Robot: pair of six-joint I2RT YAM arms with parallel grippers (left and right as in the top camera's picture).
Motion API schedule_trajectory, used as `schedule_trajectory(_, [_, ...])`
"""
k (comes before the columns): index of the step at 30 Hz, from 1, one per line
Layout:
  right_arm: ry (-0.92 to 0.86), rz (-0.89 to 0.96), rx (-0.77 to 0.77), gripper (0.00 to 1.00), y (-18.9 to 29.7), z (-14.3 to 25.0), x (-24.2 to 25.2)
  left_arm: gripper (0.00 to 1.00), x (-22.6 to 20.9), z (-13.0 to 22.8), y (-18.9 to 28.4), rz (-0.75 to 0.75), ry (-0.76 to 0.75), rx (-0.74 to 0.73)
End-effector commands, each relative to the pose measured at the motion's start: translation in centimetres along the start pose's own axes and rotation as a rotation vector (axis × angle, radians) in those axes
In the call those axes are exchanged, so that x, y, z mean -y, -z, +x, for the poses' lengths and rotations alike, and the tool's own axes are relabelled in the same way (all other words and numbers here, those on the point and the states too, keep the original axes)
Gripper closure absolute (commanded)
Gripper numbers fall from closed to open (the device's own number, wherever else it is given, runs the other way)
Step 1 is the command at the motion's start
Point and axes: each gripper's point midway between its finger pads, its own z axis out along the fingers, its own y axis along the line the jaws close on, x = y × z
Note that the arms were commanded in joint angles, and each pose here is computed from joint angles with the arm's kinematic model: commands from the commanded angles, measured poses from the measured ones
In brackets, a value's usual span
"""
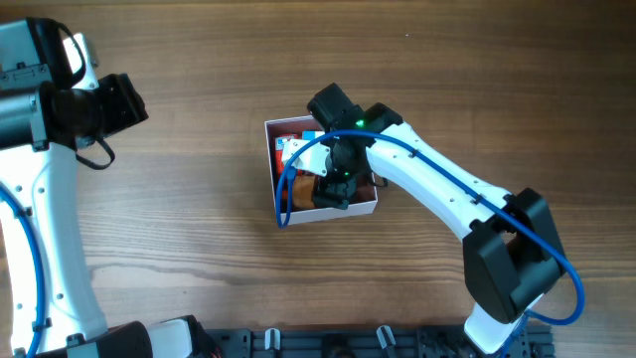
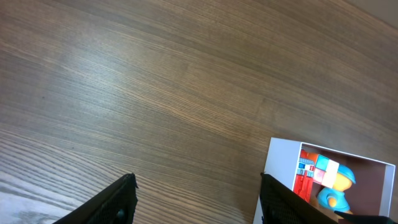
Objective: Pack container
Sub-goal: 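Carry the plush bear into the box with the right gripper and release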
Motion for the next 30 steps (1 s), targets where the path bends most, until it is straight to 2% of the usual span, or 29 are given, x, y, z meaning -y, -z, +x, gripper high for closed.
schedule_trajectory(1, [-0.019, 0.02, 0.064, 0.38, 2.1, -1.4, -0.3, 0.36, 0.1, 0.1, -0.4, 0.012, -0.002, -0.013])
schedule_trajectory(2, [-0.033, 0.043, 0.088, 0.58, 3.1, -1.8, -0.2, 0.36, 0.1, 0.1, -0.4, 0.012, -0.002, -0.013])
schedule_trajectory(3, [-0.038, 0.056, 0.103, 0.67, 3.8, -2.0, -0.2, 0.36, 0.1, 0.1, -0.4, 0.012, -0.002, -0.013])
schedule_trajectory(4, [-0.033, 0.067, 0.116, 0.73, 4.6, -2.2, -0.3, 0.36, 0.1, 0.1, -0.4, 0.012, -0.002, -0.012])
schedule_trajectory(8, [-0.033, 0.069, 0.119, 0.73, 5.6, -2.1, -0.8, 0.36, 0.1, 0.1, -0.4, 0.012, -0.002, -0.012])
schedule_trajectory(9, [-0.036, 0.062, 0.112, 0.78, 5.5, -1.9, -1.0, 0.36, 0.1, 0.1, -0.4, 0.012, -0.002, -0.012])
schedule_trajectory(10, [-0.037, 0.059, 0.109, 0.96, 5.5, -1.8, -1.1, 0.36, 0.1, 0.1, -0.4, 0.012, -0.002, -0.012])
schedule_trajectory(18, [-0.056, 0.012, 0.059, 0.96, 3.4, -0.2, -1.9, 0.36, 0.1, 0.1, -0.4, 0.012, -0.002, -0.012])
schedule_trajectory(25, [-0.079, -0.05, 0.001, 0.96, -1.6, 1.9, -2.1, 0.36, 0.1, 0.1, -0.4, 0.012, -0.002, -0.012])
schedule_trajectory(30, [-0.132, -0.036, -0.107, 0.96, -4.9, 4.6, -1.7, 0.36, 0.1, 0.1, -0.4, 0.012, -0.002, -0.013])
